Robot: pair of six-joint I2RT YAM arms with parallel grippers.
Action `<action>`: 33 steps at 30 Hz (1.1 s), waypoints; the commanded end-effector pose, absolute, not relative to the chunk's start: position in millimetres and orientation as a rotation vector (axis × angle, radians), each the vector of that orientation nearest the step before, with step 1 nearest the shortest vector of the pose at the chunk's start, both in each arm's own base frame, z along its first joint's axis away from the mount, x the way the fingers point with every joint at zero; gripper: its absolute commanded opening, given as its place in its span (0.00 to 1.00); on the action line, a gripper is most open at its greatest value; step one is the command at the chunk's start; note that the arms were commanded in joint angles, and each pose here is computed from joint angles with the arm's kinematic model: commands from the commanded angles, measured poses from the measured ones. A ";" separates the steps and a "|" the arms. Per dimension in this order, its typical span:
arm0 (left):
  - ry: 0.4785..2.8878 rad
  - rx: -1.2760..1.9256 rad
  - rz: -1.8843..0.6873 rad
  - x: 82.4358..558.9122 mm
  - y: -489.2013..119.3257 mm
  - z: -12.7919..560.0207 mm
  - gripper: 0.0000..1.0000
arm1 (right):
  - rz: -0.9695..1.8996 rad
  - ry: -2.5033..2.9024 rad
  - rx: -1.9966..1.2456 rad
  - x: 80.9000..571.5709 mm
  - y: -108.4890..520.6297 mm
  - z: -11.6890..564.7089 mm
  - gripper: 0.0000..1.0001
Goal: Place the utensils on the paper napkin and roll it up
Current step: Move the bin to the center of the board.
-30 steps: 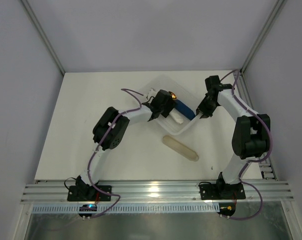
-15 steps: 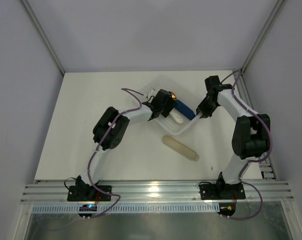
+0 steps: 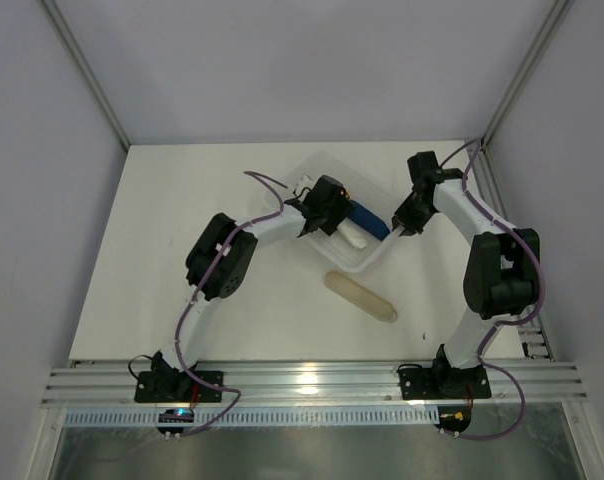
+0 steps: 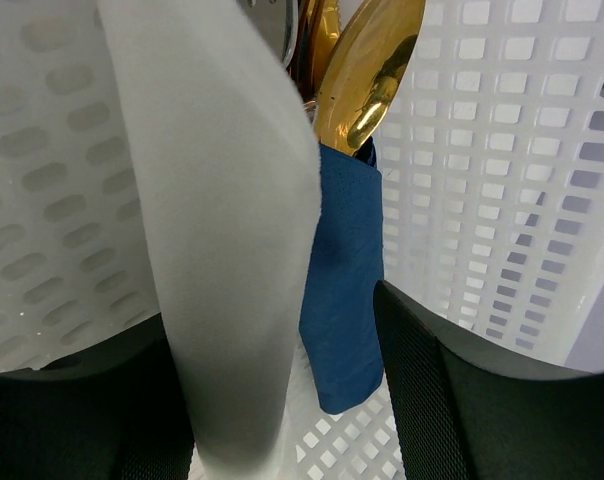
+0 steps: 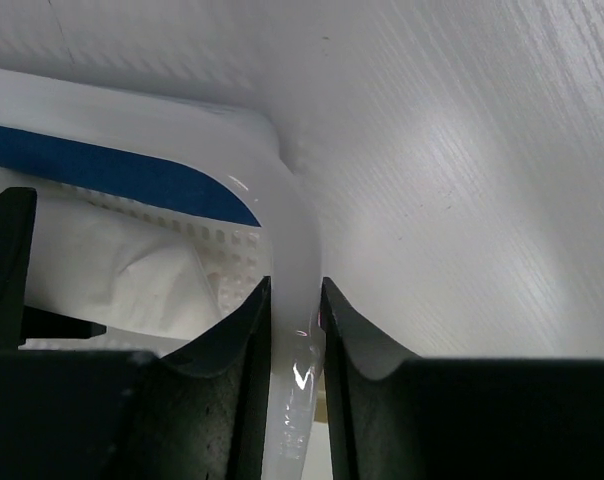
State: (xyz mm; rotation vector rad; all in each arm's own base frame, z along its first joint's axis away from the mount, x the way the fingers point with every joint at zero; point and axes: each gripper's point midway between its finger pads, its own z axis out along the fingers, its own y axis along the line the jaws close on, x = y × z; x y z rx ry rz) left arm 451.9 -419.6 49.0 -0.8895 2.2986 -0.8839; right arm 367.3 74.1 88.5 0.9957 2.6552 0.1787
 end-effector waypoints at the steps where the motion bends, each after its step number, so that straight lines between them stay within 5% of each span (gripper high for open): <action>1: 2.538 -0.839 -0.642 408.8 -401.2 4.0 0.65 | 0.190 2.575 0.939 381.5 76.0 102.0 0.03; 33: 2.579 -0.833 -0.642 391.9 -376.2 -2.6 0.67 | 0.130 2.568 0.937 382.3 70.5 97.0 0.04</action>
